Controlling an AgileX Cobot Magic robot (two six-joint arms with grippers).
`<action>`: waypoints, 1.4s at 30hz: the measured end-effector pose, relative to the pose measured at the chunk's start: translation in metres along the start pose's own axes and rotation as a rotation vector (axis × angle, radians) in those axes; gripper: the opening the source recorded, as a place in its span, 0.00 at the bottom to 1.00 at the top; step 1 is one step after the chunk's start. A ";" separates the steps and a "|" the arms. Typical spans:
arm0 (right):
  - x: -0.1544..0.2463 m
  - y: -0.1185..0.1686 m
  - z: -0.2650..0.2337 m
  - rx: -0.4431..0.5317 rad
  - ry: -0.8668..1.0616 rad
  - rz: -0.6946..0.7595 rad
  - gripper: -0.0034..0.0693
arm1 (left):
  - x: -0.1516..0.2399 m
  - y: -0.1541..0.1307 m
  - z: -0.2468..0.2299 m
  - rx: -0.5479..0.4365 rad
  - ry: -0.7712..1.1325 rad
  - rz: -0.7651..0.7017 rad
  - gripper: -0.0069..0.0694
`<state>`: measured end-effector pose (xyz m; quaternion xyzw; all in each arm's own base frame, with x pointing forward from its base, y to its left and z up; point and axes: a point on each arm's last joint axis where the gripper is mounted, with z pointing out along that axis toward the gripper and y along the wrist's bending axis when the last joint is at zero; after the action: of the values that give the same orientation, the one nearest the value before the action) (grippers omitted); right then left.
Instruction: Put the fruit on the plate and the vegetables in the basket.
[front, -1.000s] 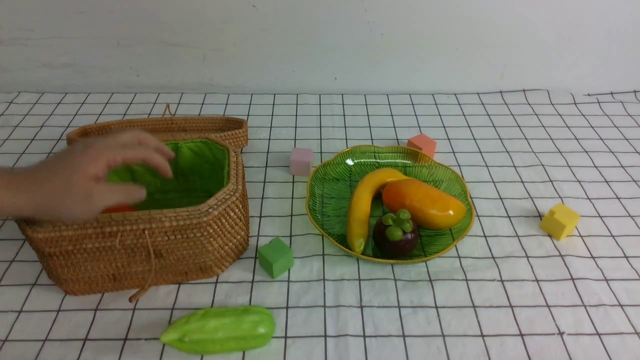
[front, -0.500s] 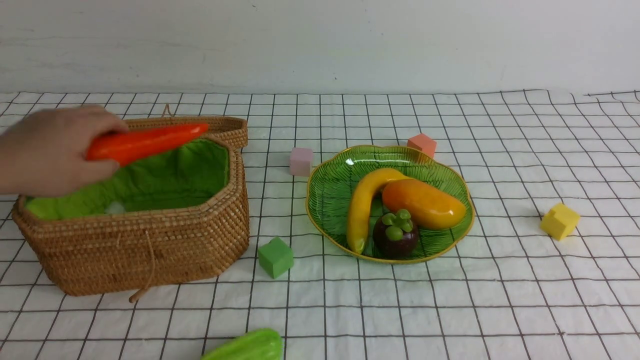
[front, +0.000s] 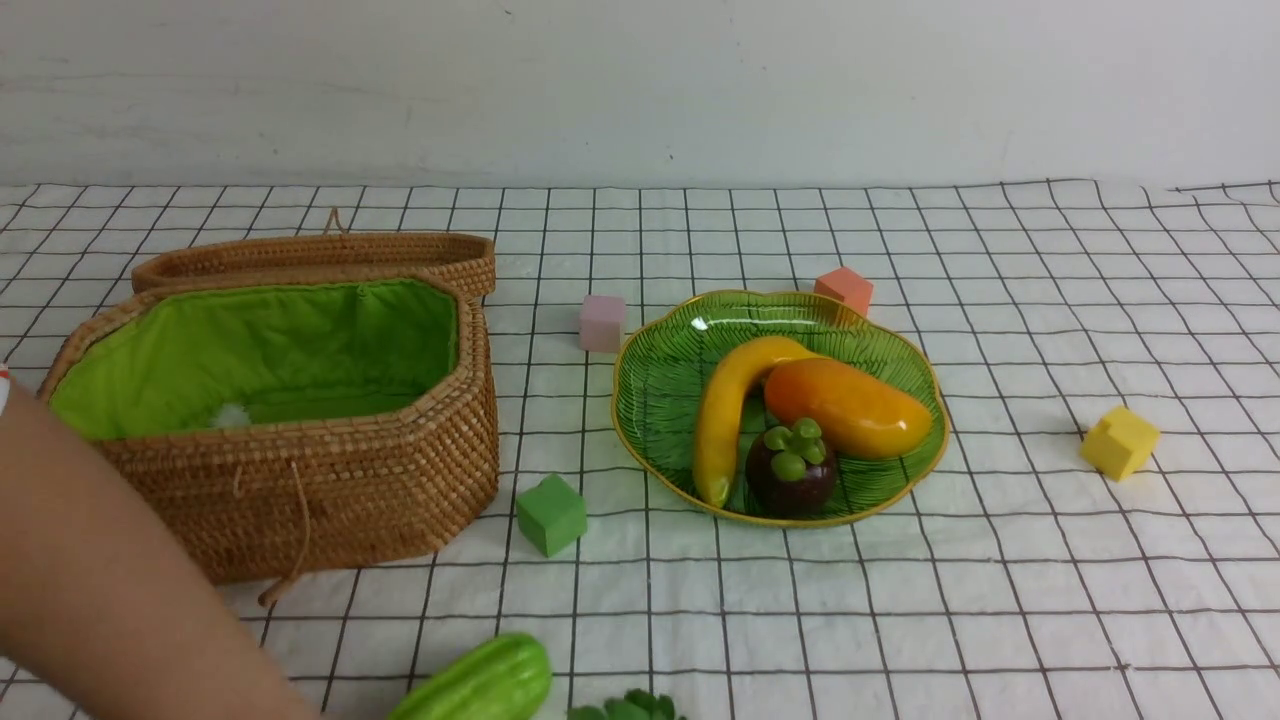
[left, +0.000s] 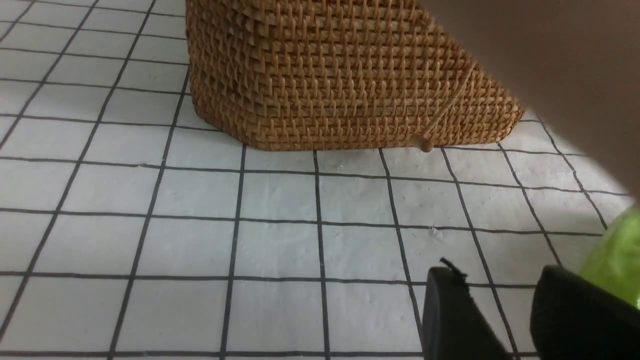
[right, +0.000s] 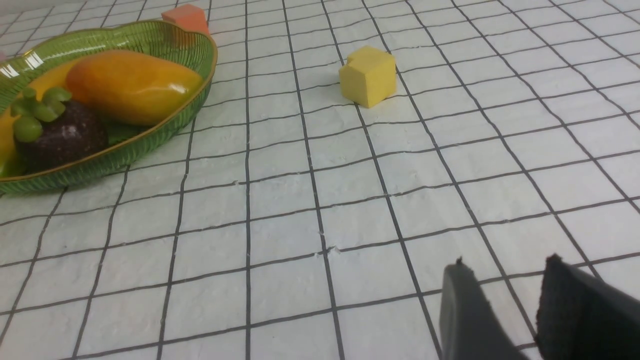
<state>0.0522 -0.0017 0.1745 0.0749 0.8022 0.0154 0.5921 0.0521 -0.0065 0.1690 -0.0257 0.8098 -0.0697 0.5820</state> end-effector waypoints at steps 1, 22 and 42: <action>0.000 0.000 0.000 0.000 0.000 0.000 0.37 | 0.000 0.000 0.000 0.000 0.000 0.000 0.40; 0.000 0.000 0.000 0.000 0.000 0.000 0.37 | 0.000 0.000 0.000 -0.002 0.004 0.003 0.40; 0.000 0.000 0.000 0.000 0.000 0.000 0.38 | 0.000 0.000 0.000 -0.001 0.004 0.001 0.40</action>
<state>0.0522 -0.0017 0.1745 0.0749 0.8022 0.0154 0.5921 0.0520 -0.0065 0.1686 -0.0252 0.8110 -0.0691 0.5804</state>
